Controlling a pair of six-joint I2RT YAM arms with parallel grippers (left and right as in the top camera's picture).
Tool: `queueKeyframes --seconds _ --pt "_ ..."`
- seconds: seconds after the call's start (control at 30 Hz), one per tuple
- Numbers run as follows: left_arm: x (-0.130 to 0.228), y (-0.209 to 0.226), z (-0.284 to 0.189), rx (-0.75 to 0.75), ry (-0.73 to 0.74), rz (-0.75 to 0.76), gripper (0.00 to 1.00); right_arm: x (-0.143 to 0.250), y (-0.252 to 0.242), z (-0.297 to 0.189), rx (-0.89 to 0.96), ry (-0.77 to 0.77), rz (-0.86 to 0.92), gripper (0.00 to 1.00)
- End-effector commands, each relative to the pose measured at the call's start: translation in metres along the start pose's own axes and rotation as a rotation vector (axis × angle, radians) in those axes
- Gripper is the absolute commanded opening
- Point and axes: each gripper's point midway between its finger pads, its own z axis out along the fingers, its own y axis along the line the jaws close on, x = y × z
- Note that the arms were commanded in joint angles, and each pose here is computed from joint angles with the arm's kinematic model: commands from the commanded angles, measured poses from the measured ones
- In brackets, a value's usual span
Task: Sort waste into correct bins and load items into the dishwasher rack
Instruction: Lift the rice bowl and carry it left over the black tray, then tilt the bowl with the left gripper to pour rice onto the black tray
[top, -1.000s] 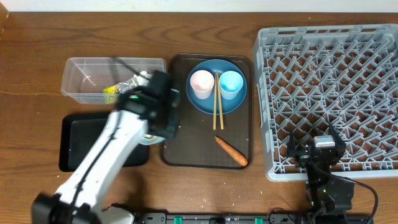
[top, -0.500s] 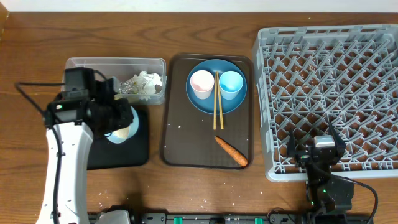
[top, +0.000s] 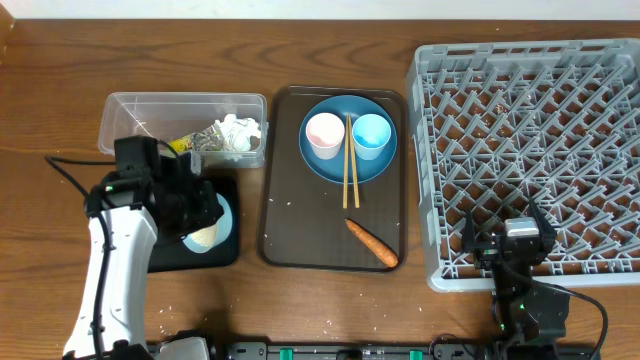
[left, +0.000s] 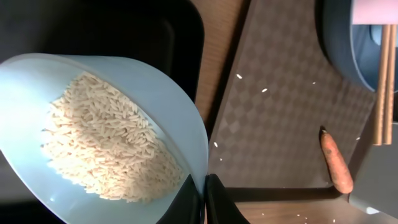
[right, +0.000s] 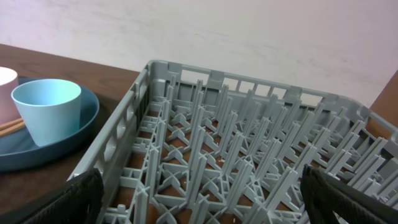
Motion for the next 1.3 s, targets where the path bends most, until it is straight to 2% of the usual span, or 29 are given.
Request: queueKeyframes --seconds 0.0,0.17,0.27,0.57,0.73,0.83,1.1,1.27 --pt "0.000 -0.001 0.004 0.020 -0.006 0.017 0.06 0.002 -0.006 0.000 0.028 0.005 -0.002 0.99" --pt "-0.012 -0.021 0.003 0.137 -0.057 0.086 0.06 0.002 -0.006 0.000 0.028 0.005 -0.002 0.99" --pt "-0.016 -0.025 0.003 0.147 -0.070 0.102 0.06 0.002 -0.006 0.000 0.028 0.006 -0.002 0.99" --pt "-0.010 -0.027 0.022 0.155 -0.002 0.108 0.06 0.002 -0.006 0.000 0.028 0.006 -0.002 0.99" --pt "-0.007 -0.049 0.028 0.260 0.027 0.137 0.06 0.002 -0.006 0.000 0.028 0.005 -0.002 0.99" --pt "-0.005 -0.054 0.029 0.270 0.036 0.145 0.06 0.002 -0.006 0.000 0.028 0.005 -0.002 0.99" --pt "-0.003 -0.060 0.029 0.275 0.046 0.117 0.06 0.002 -0.006 0.000 0.028 0.005 -0.002 0.99" --pt "-0.017 -0.055 0.013 0.275 -0.022 0.060 0.06 0.002 -0.006 0.000 0.028 0.005 -0.002 0.99"
